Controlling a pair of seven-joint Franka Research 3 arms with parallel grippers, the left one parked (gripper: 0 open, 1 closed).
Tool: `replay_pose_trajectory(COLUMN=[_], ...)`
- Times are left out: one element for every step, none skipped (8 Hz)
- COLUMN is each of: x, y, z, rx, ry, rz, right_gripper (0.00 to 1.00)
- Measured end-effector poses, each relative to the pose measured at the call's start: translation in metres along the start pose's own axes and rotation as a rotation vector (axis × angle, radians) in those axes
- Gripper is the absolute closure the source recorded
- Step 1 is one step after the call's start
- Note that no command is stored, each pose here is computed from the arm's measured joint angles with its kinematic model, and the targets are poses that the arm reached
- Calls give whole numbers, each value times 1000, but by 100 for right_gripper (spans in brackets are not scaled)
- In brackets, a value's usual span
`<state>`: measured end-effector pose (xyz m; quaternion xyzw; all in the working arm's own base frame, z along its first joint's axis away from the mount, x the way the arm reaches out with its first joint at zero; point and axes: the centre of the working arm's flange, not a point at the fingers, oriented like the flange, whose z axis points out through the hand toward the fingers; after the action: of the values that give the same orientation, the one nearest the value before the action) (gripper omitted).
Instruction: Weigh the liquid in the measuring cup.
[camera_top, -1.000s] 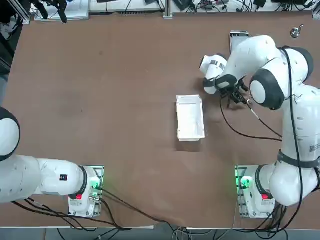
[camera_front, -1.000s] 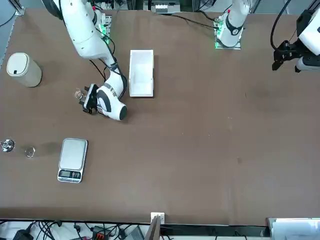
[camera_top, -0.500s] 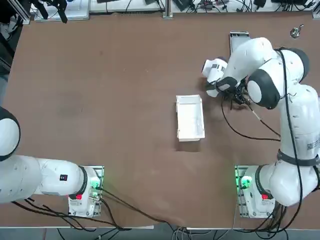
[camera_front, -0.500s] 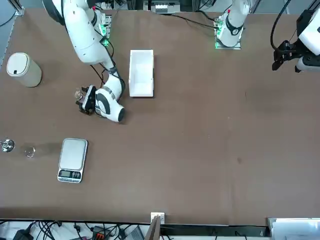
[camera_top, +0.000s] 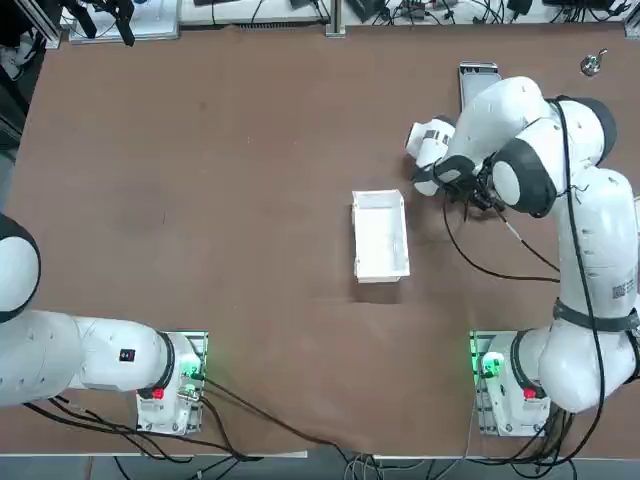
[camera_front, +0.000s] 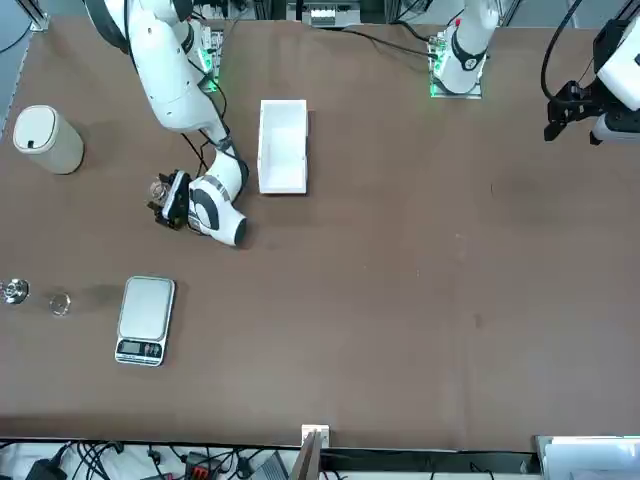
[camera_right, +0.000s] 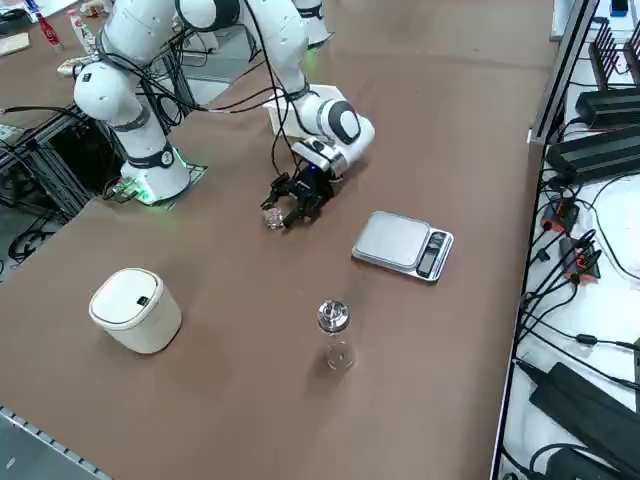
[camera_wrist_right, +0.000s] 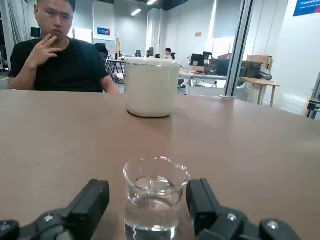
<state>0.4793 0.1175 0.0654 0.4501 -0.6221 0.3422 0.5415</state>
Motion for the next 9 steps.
replay_pose_trajectory(x=[0,0,0,0,1,1,4,9,17], y=[0,0,0,0,-1,-3,-5,-10,-16], z=[1,1,1,1,1,-1,-4,-9,-17], rx=[-1,-2,-2,-1,7,13,15,14,17], ry=[5,6,7,8,11,11,10,14,23], rz=[0,0,0,0,2,5,11,20,27], right_gripper=[8,9,11,23,39,39,39,39,39])
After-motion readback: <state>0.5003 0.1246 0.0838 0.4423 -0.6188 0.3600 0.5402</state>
